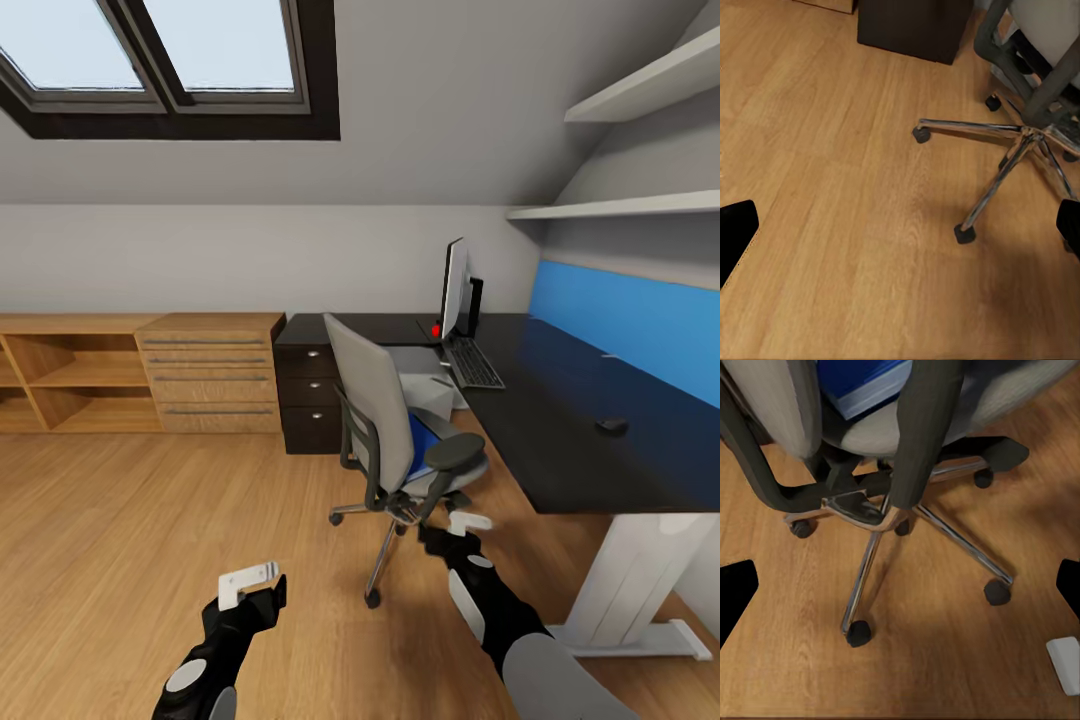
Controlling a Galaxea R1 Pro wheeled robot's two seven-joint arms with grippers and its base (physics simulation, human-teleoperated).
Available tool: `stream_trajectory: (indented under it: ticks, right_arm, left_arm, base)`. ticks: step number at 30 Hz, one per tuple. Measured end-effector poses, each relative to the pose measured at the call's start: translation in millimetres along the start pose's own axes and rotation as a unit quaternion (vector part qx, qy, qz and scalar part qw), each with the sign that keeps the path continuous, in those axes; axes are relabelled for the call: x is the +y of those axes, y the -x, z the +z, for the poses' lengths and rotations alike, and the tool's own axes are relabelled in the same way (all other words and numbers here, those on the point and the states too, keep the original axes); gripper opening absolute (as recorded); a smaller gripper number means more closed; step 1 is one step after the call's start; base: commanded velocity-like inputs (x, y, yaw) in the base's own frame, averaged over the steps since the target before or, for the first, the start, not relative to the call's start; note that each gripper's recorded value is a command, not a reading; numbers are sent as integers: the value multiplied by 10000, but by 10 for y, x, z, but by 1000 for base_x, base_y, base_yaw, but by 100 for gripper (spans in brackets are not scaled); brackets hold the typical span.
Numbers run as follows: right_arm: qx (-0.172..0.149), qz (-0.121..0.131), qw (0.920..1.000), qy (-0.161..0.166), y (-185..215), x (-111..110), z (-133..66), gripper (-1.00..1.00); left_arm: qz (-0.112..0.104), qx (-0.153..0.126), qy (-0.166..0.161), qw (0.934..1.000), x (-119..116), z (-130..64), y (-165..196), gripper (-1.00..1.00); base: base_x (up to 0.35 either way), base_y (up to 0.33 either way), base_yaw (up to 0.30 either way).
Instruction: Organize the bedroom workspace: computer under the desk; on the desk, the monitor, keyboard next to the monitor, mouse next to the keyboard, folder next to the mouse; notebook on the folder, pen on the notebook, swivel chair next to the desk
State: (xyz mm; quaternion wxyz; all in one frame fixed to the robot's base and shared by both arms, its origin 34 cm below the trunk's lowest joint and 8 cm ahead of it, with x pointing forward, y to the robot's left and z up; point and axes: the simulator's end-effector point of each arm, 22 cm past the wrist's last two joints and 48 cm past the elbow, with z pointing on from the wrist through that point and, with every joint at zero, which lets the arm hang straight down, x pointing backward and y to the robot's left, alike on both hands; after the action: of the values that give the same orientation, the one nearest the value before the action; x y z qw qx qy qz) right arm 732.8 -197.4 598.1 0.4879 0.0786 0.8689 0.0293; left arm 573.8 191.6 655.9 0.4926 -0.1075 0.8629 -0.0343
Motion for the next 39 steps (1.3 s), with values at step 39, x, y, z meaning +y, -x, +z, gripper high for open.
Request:
stream_trajectory:
  ticks: [39]
  right_arm:
    - [-1029, 29, 9947, 33, -70, -177, 3, 100]
  left_arm:
    - [106, -582, -208, 9980, 60, 188, -453, 100]
  base:
    - [0, 0, 0]
